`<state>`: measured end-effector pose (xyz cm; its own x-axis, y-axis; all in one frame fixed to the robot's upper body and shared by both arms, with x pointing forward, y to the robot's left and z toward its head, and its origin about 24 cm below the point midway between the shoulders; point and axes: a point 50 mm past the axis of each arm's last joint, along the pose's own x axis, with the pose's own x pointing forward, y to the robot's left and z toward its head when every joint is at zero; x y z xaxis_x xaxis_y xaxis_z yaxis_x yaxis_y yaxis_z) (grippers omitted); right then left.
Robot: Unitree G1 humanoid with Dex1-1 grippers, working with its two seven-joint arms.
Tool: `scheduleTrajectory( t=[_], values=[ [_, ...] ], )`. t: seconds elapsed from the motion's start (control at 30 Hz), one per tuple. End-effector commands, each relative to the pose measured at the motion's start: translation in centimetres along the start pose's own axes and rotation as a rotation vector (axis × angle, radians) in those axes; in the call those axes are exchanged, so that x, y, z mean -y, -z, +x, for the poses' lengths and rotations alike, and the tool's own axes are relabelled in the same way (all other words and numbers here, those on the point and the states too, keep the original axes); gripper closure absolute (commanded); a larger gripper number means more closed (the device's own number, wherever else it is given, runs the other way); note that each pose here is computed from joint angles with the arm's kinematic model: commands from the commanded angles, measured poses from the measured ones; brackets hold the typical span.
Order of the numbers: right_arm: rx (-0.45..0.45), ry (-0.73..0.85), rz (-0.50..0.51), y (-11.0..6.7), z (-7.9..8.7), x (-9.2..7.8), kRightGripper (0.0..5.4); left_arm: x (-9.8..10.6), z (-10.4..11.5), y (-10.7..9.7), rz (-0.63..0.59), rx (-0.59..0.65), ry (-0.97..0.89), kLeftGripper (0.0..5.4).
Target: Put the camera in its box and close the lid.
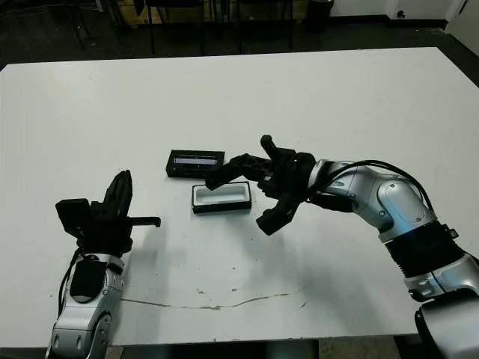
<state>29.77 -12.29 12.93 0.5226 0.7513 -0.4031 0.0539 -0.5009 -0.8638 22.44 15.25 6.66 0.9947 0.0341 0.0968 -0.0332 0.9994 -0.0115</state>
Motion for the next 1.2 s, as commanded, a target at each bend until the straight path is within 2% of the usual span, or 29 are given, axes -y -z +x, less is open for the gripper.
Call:
scheduleTrajectory(
  t=[0.03, 0.6, 0.97, 1.2],
  values=[
    [0.001, -0.037, -0.005, 0.1, -0.1, -0.6, 5.36, -0.1, -0.3, 0.7, 0.009, -0.032, -0.002, 5.4],
    [0.012, -0.107, -0.084, -0.5, 0.1, -1.8, 5.36, -0.2, -0.4, 0.8, 0.005, -0.042, -0.01, 5.4],
    [0.032, -0.125, -0.083, -0.7, 0.2, -2.3, 5.36, 0.0, -0.5, 0.9, 0.006, -0.043, -0.008, 5.4],
    [0.069, -0.156, -0.081, -1.4, 0.9, -2.3, 5.36, 0.1, -0.6, 0.9, 0.003, -0.045, -0.009, 5.4]
  ],
)
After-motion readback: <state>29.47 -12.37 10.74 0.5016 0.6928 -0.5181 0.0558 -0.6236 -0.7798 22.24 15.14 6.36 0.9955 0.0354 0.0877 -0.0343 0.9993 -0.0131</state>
